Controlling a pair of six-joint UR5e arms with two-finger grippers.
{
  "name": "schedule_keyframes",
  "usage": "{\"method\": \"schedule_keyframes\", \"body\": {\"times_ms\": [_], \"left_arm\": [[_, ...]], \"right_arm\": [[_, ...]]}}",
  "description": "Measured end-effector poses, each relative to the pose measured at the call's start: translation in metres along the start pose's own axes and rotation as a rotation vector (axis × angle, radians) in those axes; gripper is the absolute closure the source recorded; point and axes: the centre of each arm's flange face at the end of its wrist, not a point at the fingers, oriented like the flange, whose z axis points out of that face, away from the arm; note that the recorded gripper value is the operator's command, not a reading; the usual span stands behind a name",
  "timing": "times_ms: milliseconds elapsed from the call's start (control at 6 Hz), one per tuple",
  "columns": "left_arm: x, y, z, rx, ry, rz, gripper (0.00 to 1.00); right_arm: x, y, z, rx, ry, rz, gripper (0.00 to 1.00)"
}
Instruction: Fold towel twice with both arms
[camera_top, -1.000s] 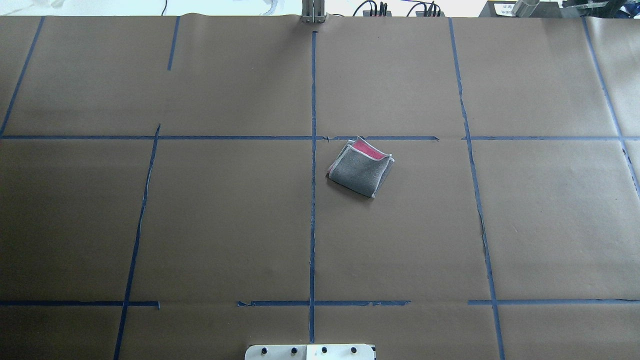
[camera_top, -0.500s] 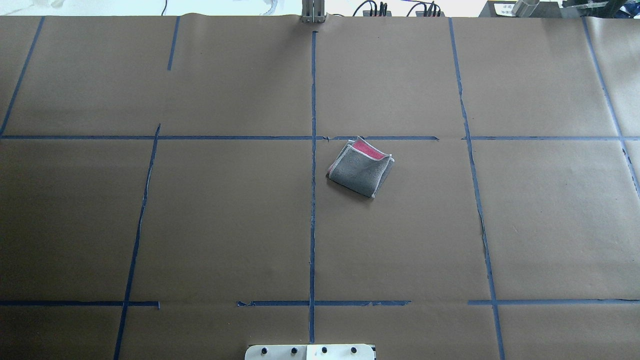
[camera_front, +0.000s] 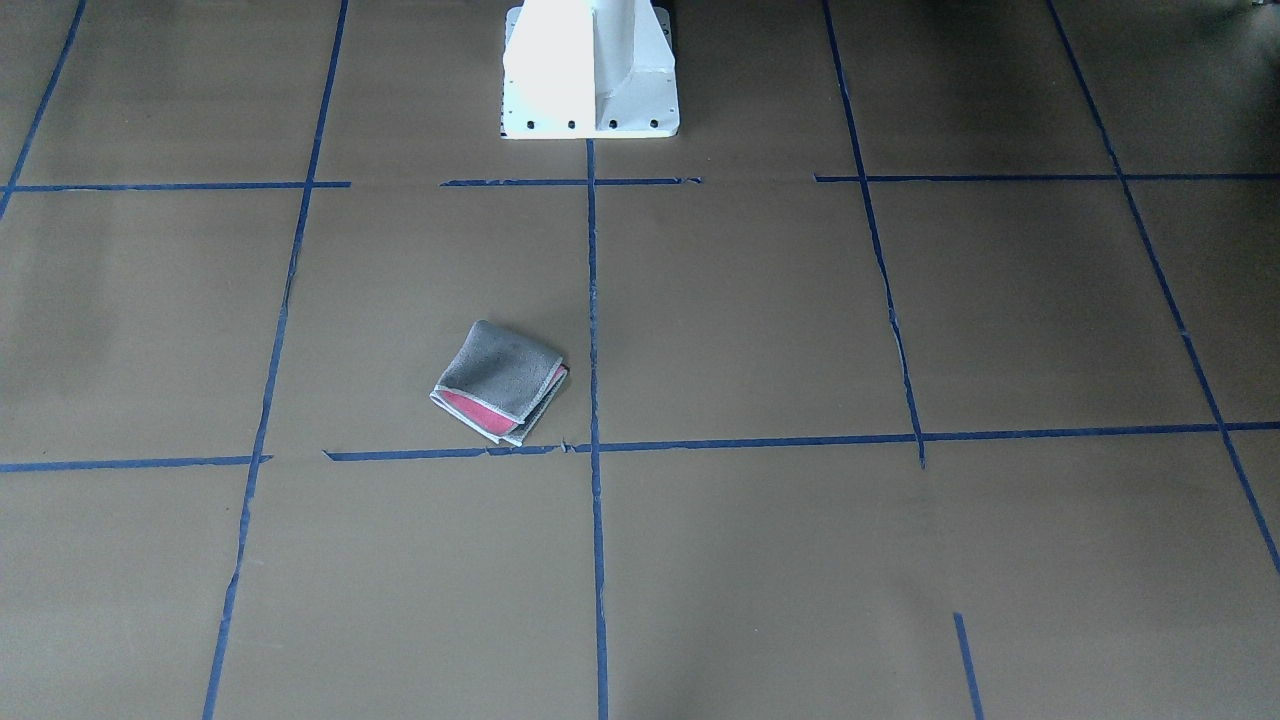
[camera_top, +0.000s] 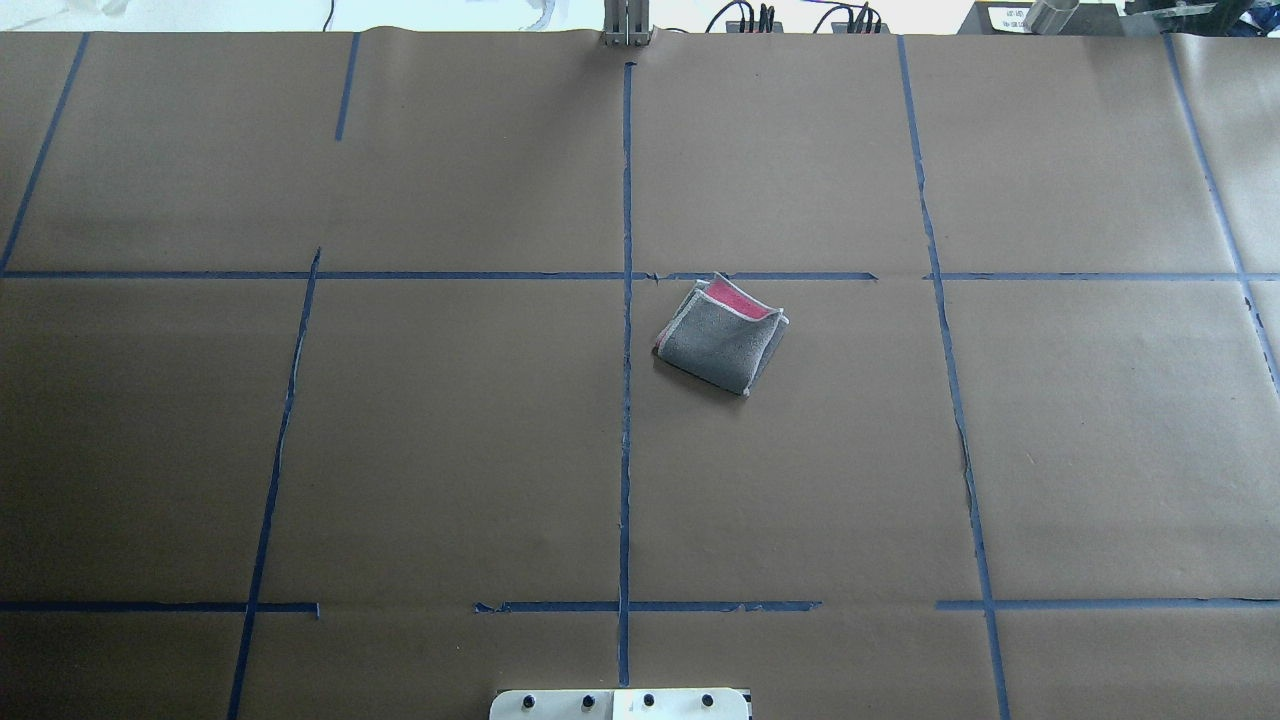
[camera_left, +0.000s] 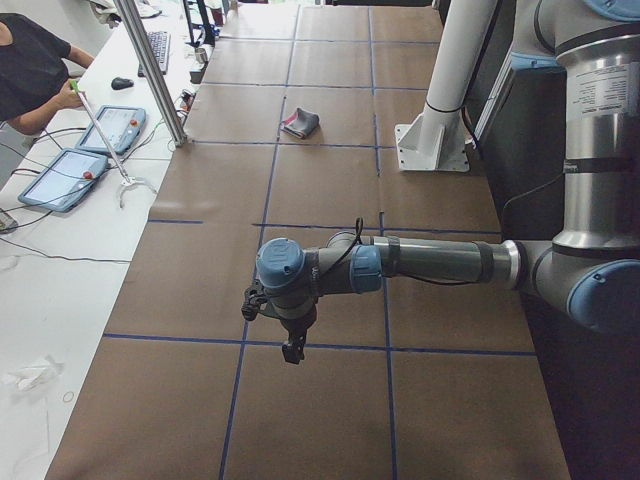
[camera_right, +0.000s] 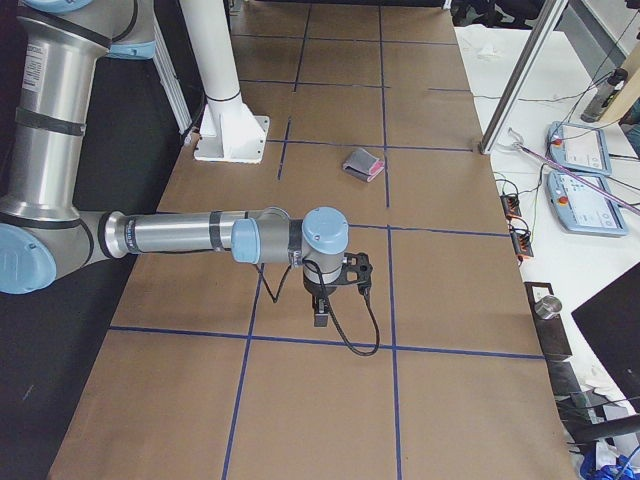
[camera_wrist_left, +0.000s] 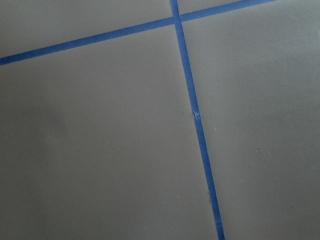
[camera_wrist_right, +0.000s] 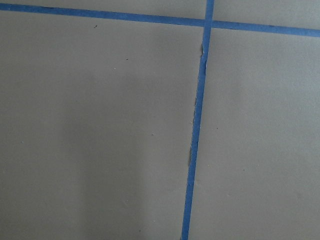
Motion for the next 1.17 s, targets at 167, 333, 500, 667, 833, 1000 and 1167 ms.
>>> {"method": "schedule_keyframes", "body": {"times_ms": [167,333,500,667,833,1000,1167], "left_arm": [[0.003,-0.002,0.0,0.017,0.025,-0.036,0.0],[0.006,-0.006,-0.002,0.046,0.037,-0.086,0.0],[0.008,-0.009,-0.005,0.07,0.037,-0.114,0.0],[0.01,-0.011,-0.007,0.081,0.035,-0.123,0.0],[0.011,-0.011,-0.008,0.086,0.038,-0.121,0.0],[0.013,-0.012,-0.009,0.09,0.041,-0.116,0.0],[0.014,-0.011,-0.009,0.098,0.041,-0.106,0.0]], "right_arm": [[-0.002,0.004,-0.001,0.001,0.001,-0.001,0.0],[-0.002,0.005,-0.001,-0.002,0.002,-0.002,0.0],[-0.002,0.005,0.0,-0.005,0.003,-0.001,0.0],[-0.002,0.006,0.0,-0.007,0.004,-0.001,0.0],[-0.002,0.005,0.002,-0.011,0.005,0.0,0.0],[-0.002,0.005,0.003,-0.014,0.006,0.0,0.0],[-0.002,0.005,0.003,-0.014,0.008,0.0,0.0]]}}
